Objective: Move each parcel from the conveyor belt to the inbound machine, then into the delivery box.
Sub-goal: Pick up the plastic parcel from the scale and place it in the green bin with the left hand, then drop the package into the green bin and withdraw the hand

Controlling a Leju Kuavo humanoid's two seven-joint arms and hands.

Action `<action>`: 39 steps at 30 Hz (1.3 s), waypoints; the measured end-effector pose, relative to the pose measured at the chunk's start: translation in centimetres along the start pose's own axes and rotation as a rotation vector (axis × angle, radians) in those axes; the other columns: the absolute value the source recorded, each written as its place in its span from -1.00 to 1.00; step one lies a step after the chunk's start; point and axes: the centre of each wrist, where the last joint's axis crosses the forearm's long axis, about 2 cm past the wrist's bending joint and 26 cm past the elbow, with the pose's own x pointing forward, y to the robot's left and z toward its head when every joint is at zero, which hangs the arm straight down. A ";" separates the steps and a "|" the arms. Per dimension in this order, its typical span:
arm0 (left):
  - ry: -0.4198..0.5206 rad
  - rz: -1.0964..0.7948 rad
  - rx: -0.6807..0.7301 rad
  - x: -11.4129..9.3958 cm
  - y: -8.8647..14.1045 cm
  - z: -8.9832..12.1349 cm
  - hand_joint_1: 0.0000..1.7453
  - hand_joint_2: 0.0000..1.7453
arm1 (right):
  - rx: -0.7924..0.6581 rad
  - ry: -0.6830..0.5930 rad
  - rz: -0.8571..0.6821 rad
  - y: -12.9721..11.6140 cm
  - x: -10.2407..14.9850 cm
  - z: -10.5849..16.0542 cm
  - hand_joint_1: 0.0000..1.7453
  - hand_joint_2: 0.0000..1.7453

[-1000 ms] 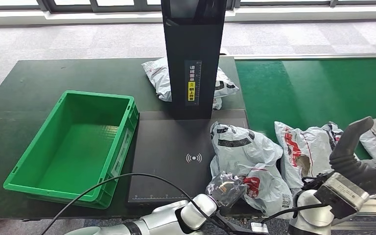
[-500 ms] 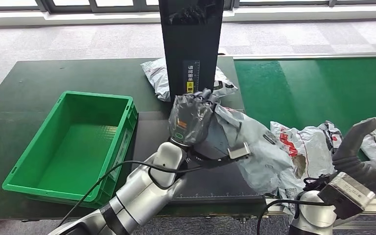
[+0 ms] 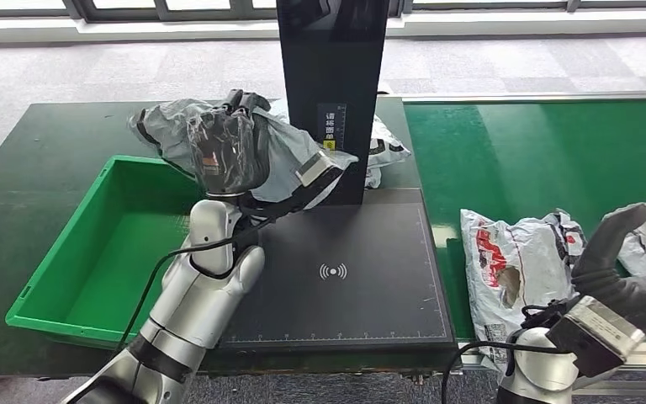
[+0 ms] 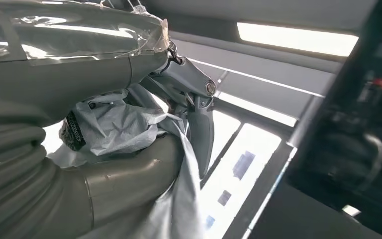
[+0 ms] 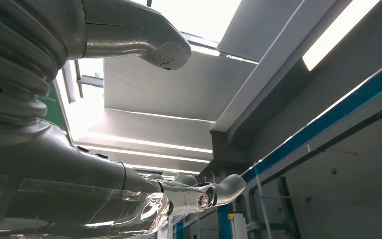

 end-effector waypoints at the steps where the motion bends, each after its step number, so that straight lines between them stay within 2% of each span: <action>1: 0.009 -0.009 0.004 -0.6 0.0 -0.4 1.00 1.00 | 0.000 0.001 0.000 0.0 0.0 0.0 -1.00 1.00; 8: 0.108 -0.094 0.011 -5.0 -0.3 -3.3 1.00 1.00 | 0.000 0.007 0.000 0.0 -0.1 0.1 -1.00 1.00; 11: 0.203 -0.154 -0.016 -8.4 -0.7 -4.8 1.00 1.00 | 0.003 0.013 -0.001 0.0 -0.2 0.2 -1.00 1.00; 15: 0.336 -0.199 -0.017 -13.4 -0.1 -6.3 1.00 1.00 | 0.009 0.018 0.000 0.1 -0.3 0.4 -1.00 1.00; 18: 0.409 -0.221 -0.011 -15.9 0.4 -6.6 1.00 1.00 | 0.011 0.020 0.001 0.1 -0.3 0.5 -1.00 1.00; 26: 0.532 -0.238 0.010 -20.3 1.6 -6.4 1.00 1.00 | 0.020 0.020 0.006 0.1 -0.4 0.6 -1.00 1.00; 33: 0.650 -0.225 0.093 -23.5 3.7 -7.0 1.00 1.00 | 0.028 0.025 0.015 0.0 -0.5 0.9 -1.00 1.00; 39: 0.721 -0.215 0.143 -25.2 4.9 -6.9 1.00 1.00 | 0.032 0.030 0.024 -0.2 -0.7 1.0 -1.00 1.00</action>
